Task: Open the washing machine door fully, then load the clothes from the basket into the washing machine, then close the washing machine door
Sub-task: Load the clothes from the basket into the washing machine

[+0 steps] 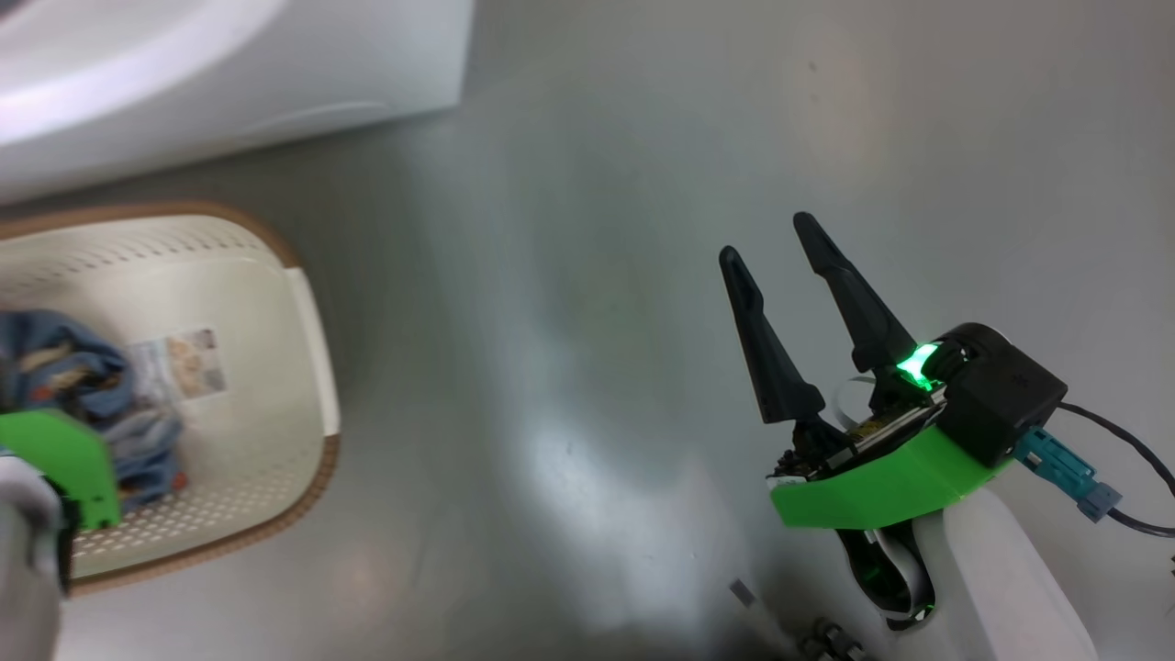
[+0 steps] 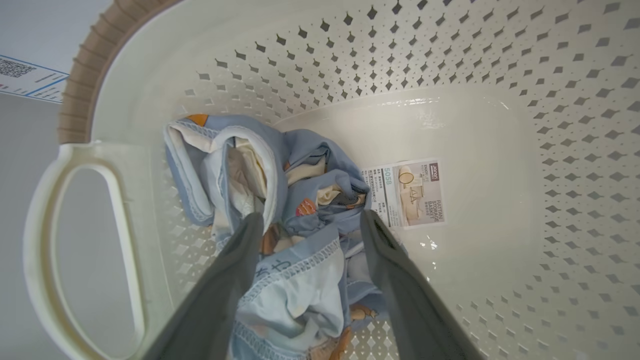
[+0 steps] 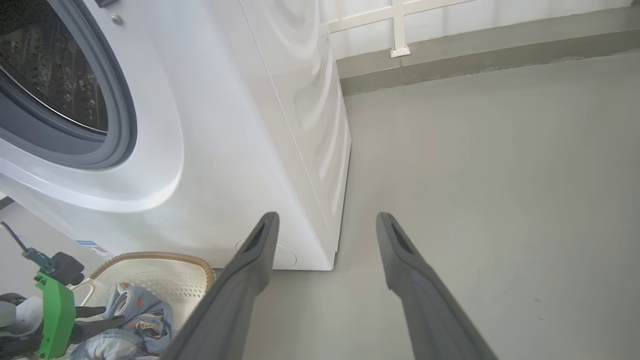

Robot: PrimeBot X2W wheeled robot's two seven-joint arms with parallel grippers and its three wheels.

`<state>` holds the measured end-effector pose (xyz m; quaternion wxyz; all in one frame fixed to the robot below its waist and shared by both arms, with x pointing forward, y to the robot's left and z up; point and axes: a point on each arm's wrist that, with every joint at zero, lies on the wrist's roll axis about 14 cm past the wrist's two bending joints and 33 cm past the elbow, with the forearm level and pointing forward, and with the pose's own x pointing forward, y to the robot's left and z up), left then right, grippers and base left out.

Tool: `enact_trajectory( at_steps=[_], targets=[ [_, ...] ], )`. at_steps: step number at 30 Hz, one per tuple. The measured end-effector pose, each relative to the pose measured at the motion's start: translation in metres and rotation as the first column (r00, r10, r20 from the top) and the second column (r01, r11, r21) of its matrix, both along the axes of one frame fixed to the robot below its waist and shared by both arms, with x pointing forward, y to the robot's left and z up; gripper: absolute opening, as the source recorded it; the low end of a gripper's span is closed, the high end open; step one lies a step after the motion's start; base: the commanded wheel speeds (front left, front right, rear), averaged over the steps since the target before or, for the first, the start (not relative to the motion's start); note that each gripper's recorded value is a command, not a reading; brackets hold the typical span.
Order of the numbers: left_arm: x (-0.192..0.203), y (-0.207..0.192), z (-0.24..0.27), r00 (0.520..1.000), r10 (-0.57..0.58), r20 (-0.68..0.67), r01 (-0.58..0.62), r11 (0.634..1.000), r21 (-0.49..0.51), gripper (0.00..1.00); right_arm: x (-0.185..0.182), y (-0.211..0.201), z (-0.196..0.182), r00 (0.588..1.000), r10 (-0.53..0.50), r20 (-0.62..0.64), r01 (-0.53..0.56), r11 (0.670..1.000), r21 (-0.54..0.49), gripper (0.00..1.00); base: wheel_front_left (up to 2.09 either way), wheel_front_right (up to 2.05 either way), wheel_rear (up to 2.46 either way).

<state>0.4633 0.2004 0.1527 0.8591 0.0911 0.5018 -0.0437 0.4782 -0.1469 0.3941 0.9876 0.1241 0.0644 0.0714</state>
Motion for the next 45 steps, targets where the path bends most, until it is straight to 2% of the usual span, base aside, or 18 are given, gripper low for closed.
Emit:
enact_trajectory(
  at_steps=[9, 23, 24, 26, 27, 28, 29, 35, 36, 42, 45],
  targets=[
    [-0.008, 0.033, -0.044, 0.993, -0.022, -0.112, 0.038, 0.989, 0.141, 1.00, 0.001, -0.014, -0.023, 0.998, -0.036, -0.057, 0.036, 0.999, 0.010, 1.00, 0.00, 0.00, 0.00],
    [-0.013, 0.027, -0.092, 0.979, 0.043, -0.200, -0.016, 0.991, 0.136, 1.00, 0.000, -0.024, -0.054, 0.990, -0.061, -0.129, 0.062, 0.998, 0.004, 1.00, 0.00, 0.00, 0.00],
    [-0.014, 0.026, -0.094, 0.978, 0.049, -0.202, -0.022, 0.991, 0.134, 0.88, -0.001, -0.025, -0.055, 0.989, -0.064, -0.134, 0.065, 0.998, 0.005, 1.00, 0.00, 0.00, 0.00],
    [-0.014, 0.025, -0.096, 0.978, 0.046, -0.203, -0.019, 0.991, 0.131, 0.37, -0.002, -0.026, -0.057, 0.988, -0.066, -0.139, 0.068, 0.998, 0.004, 1.00, 0.00, 0.00, 0.00],
    [-0.013, 0.025, -0.097, 0.979, 0.045, -0.201, -0.018, 0.991, 0.132, 0.23, -0.002, -0.026, -0.058, 0.988, -0.067, -0.140, 0.068, 0.998, 0.003, 1.00, 0.00, 0.00, 0.00],
    [-0.012, 0.025, -0.096, 0.979, 0.045, -0.198, -0.018, 0.991, 0.134, 0.16, -0.002, -0.026, -0.058, 0.988, -0.067, -0.141, 0.068, 0.998, 0.003, 1.00, 0.00, 0.00, 0.00],
    [-0.010, 0.026, -0.096, 0.980, 0.047, -0.191, -0.021, 0.990, 0.136, 0.00, -0.002, -0.026, -0.058, 0.988, -0.067, -0.141, 0.068, 0.998, 0.003, 1.00, 0.00, 0.00, 0.00],
    [0.005, 0.021, -0.089, 0.992, 0.042, -0.119, -0.029, 0.993, 0.113, 0.00, 0.000, -0.025, -0.056, 0.989, -0.063, -0.134, 0.064, 0.998, 0.006, 1.00, 0.00, 0.00, 0.00],
    [0.020, 0.015, -0.079, 0.997, 0.072, -0.036, -0.069, 0.995, 0.077, 0.00, 0.003, -0.024, -0.051, 0.991, -0.058, -0.118, 0.060, 0.998, 0.010, 1.00, 0.00, 0.00, 0.00],
    [0.041, -0.007, -0.047, 0.983, 0.118, 0.142, -0.115, 0.993, -0.029, 0.00, 0.008, -0.022, -0.037, 0.996, -0.050, -0.078, 0.050, 0.999, -0.003, 1.00, 0.00, 0.00, 0.00],
    [0.040, -0.015, -0.035, 0.974, 0.135, 0.183, -0.126, 0.990, -0.062, 0.00, 0.010, -0.021, -0.030, 0.997, -0.046, -0.058, 0.045, 0.999, -0.013, 1.00, 0.00, 0.00, 0.00]
  ],
)
